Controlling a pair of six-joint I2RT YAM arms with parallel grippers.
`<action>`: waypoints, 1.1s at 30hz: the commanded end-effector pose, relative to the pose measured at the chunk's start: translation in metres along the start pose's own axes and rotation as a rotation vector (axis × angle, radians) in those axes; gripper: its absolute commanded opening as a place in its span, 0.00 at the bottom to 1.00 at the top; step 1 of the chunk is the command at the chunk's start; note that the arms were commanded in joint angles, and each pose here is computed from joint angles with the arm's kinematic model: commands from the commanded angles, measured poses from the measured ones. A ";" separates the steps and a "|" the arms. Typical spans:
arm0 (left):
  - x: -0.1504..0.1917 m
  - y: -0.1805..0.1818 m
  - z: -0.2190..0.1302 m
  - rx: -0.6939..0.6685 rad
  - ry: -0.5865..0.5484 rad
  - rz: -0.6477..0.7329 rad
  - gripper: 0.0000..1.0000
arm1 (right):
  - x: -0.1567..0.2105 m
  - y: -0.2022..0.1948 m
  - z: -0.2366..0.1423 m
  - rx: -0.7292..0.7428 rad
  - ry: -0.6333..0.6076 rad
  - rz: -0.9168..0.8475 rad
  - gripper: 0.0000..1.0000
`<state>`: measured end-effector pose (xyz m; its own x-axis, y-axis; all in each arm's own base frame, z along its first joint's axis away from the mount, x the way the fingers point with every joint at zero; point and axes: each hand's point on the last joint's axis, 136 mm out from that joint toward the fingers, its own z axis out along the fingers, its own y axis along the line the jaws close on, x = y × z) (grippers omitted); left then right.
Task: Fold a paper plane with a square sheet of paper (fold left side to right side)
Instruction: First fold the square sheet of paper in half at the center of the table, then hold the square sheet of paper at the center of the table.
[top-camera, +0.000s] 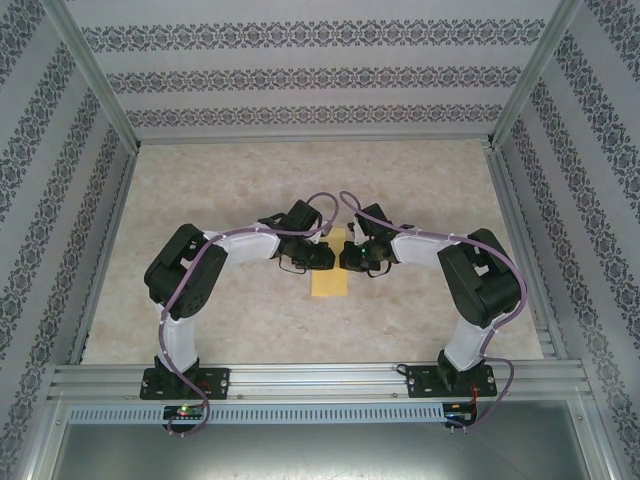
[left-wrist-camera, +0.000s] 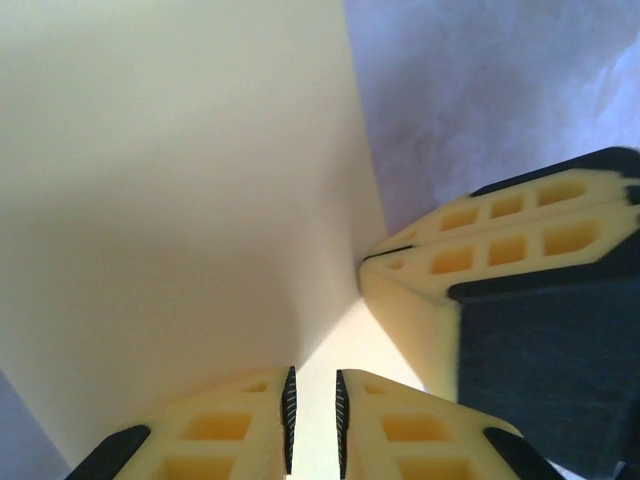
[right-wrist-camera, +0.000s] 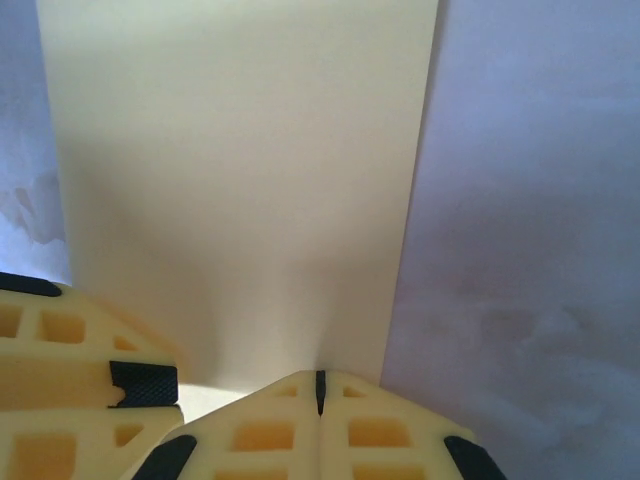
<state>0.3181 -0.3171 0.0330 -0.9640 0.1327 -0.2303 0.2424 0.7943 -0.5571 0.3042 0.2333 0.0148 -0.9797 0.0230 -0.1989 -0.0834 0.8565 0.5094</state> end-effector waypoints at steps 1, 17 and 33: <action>-0.003 0.015 0.001 -0.021 -0.025 -0.017 0.22 | 0.030 -0.031 0.013 0.125 0.101 0.012 0.00; 0.005 0.057 -0.033 -0.094 -0.071 -0.072 0.21 | 0.034 -0.036 0.012 0.138 0.115 0.011 0.00; -0.017 0.004 -0.008 0.050 -0.087 -0.001 0.23 | 0.032 -0.032 0.011 0.127 0.114 0.008 0.00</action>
<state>0.3292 -0.3025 0.0482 -0.9504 0.0777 -0.3012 0.2497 0.7680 -0.5898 0.3046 0.2335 0.0147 -0.9776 0.0033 -0.2102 -0.1056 0.8569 0.5046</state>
